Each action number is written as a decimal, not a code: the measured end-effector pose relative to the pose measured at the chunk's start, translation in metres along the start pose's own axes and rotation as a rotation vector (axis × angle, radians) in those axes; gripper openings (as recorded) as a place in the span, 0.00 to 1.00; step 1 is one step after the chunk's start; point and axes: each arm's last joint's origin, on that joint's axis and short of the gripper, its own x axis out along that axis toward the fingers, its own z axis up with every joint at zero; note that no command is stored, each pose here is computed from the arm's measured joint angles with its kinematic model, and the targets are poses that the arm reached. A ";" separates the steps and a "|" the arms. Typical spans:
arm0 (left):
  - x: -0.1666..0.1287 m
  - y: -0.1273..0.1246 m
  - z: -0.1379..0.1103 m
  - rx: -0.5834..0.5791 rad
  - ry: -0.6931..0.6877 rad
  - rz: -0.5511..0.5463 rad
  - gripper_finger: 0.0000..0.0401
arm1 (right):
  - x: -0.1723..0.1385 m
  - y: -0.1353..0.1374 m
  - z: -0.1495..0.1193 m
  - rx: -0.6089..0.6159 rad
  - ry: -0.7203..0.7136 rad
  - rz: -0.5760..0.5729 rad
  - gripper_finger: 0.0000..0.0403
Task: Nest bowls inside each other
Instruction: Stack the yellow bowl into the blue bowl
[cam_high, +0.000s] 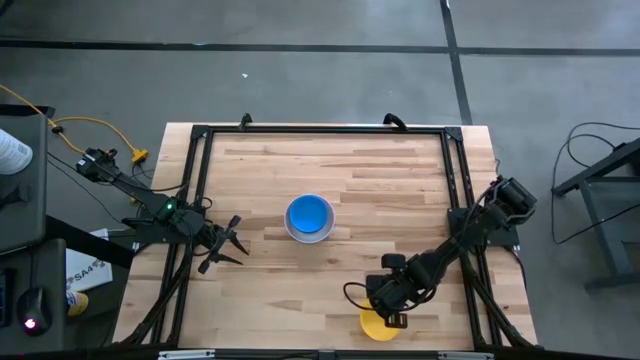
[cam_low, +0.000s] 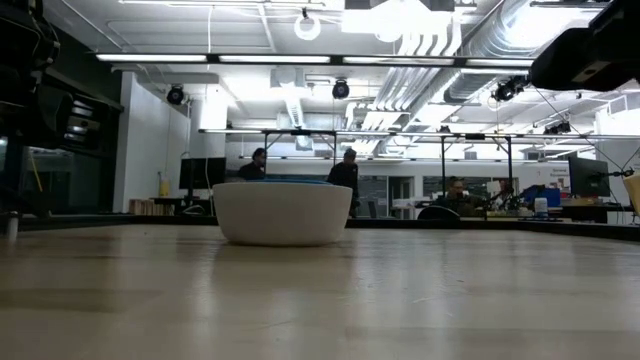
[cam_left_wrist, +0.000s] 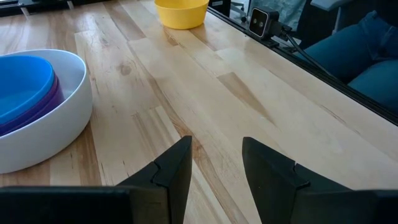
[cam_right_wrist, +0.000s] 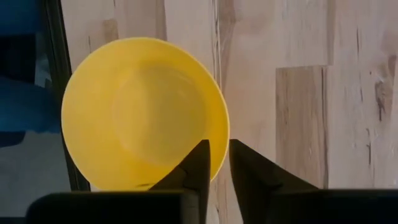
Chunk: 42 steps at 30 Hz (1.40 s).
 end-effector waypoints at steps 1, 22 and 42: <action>0.000 0.000 0.000 0.000 0.000 -0.001 0.35 | 0.000 -0.001 0.001 0.003 0.000 0.000 0.14; 0.000 0.000 0.000 0.000 0.000 0.000 0.35 | 0.010 -0.003 0.006 0.019 -0.020 -0.025 0.29; 0.000 0.000 0.000 0.000 0.000 0.000 0.35 | 0.026 -0.002 0.009 0.030 0.011 -0.018 0.29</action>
